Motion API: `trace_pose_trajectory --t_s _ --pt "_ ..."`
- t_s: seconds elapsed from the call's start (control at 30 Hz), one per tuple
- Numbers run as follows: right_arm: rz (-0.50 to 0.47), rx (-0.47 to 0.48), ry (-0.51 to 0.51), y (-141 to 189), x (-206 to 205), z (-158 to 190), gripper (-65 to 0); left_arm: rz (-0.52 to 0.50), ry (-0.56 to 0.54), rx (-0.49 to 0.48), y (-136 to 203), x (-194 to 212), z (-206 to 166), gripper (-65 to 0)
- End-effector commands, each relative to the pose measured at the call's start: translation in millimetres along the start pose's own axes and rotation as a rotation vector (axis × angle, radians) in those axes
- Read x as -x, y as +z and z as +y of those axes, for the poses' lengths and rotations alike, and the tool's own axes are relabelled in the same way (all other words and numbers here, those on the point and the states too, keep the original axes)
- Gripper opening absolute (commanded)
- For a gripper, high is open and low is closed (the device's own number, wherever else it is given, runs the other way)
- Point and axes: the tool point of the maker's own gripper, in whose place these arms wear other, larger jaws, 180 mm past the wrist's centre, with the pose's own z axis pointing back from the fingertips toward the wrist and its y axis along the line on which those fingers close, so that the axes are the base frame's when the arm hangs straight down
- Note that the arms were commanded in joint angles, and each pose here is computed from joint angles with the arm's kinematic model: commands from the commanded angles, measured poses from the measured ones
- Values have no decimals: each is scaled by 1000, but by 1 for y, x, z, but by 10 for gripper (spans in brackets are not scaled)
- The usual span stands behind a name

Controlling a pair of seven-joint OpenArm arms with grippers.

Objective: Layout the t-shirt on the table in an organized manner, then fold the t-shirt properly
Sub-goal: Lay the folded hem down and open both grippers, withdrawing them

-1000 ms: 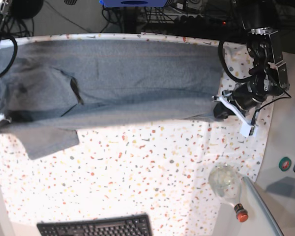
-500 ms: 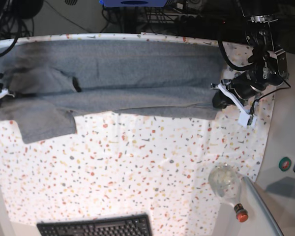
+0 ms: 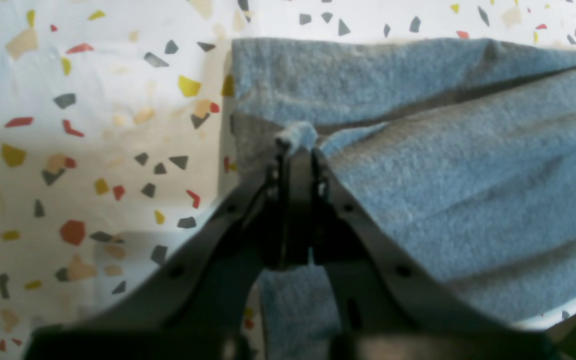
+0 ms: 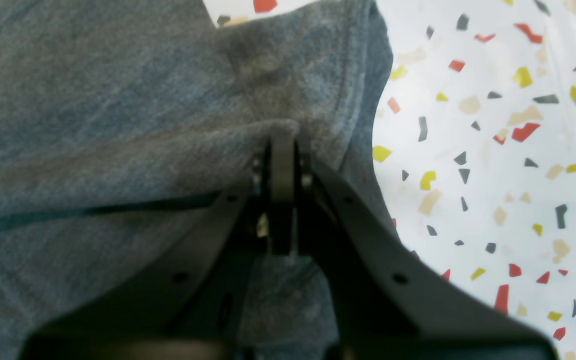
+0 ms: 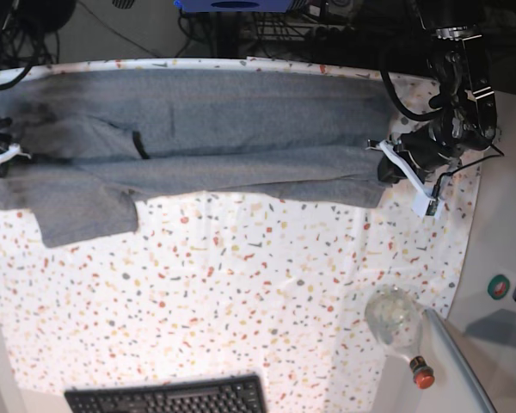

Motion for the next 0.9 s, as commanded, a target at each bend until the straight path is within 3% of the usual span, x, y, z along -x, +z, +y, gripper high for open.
trace_pose_trajectory --t_s 0.0,0.57,0.63,0.67,0.77,0.87 --pt "-37 14 9 3 -13 -9 -650 -43 -19 -7 4 -15 3 -650" --pt "59 17 -10 -1 11 -12 -650 -32 -22 -23 4 -12 7 -650" --pt "60 16 -11 -1 11 -12 -539 -21 -34 -45 4 -10 10 -650" --pt "58 16 -11 -1 11 -11 -482 -21 -35 -51 5 -10 12 -632" --pt "29 18 -19 7 8 -8 -329 -32 -29 -63 7 -13 16 -428" --pt "-91 69 -120 31 -11 -15 -299 -62 16 -110 17 -17 36 -273"
